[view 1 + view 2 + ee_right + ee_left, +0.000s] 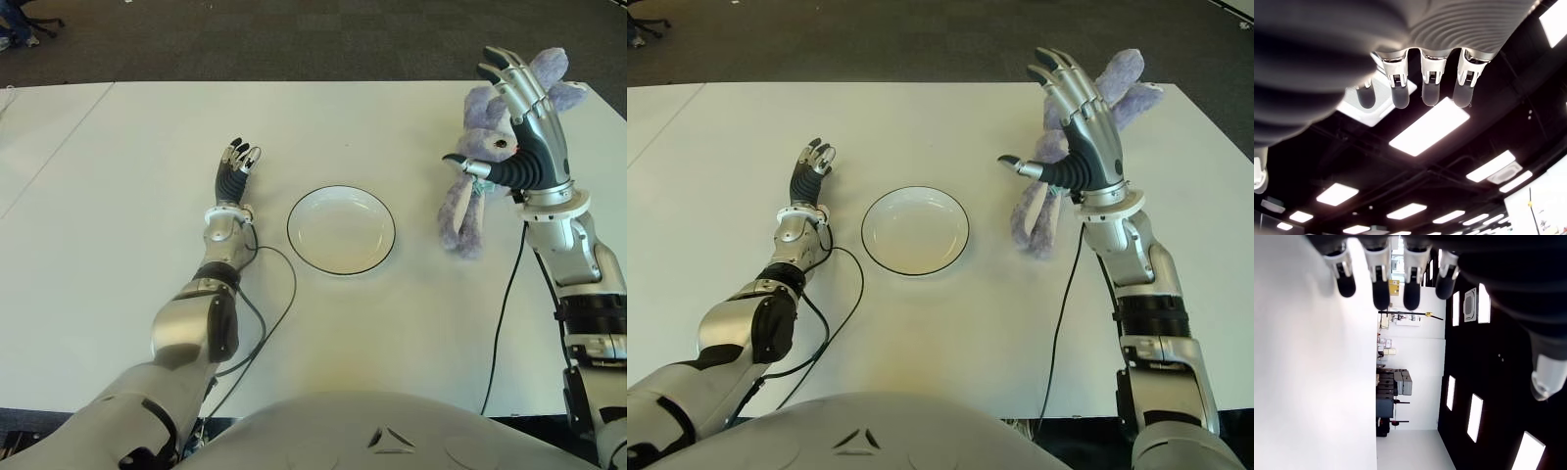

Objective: Put the doll into the plate.

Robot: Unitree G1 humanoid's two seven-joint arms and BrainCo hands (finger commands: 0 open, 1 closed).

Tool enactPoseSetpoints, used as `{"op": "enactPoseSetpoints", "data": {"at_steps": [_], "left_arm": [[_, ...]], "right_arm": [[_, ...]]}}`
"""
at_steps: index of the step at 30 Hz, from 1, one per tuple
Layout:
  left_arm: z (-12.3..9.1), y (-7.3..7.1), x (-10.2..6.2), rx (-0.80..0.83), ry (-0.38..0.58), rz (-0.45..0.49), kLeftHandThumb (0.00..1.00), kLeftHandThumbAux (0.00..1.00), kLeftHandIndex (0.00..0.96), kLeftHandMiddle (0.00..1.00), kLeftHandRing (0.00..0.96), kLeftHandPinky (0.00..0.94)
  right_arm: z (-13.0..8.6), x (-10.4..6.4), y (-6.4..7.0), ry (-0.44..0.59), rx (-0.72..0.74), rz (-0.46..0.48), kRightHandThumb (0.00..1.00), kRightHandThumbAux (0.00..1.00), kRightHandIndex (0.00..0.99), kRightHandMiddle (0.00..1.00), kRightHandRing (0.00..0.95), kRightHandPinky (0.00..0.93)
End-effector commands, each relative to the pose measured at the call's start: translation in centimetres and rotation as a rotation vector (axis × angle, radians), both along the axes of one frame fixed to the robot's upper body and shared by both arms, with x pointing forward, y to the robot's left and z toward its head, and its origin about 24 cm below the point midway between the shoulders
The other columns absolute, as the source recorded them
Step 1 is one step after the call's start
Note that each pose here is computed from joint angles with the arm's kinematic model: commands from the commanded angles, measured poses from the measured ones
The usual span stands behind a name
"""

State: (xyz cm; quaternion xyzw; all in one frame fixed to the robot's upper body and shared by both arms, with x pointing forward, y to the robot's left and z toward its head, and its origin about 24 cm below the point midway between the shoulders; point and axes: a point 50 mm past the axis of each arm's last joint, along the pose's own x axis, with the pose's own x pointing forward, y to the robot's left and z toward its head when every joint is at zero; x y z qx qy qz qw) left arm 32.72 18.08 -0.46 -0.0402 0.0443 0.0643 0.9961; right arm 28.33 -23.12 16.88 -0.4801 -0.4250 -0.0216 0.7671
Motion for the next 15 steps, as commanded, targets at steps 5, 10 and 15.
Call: {"op": "enactPoseSetpoints", "data": {"at_steps": [5,10,15], "left_arm": [[-8.4,-0.7,-7.3,-0.065,0.405,0.018,0.0,0.484,0.11,0.137,0.123,0.098],[-8.5,-0.7,-7.3,-0.068,0.41,0.022,0.0,0.492,0.116,0.143,0.128,0.102],[-8.5,-0.7,-7.2,-0.066,0.409,0.023,0.0,0.495,0.113,0.138,0.121,0.087]], "right_arm": [[-0.4,2.6,-2.2,-0.057,-0.036,-0.136,0.183,0.424,0.076,0.017,0.005,0.047],[-0.8,2.7,-2.7,-0.071,-0.035,-0.161,0.187,0.444,0.077,0.023,0.005,0.039],[-1.3,3.1,-3.1,-0.053,-0.038,-0.196,0.19,0.456,0.078,0.025,0.007,0.038]]}}
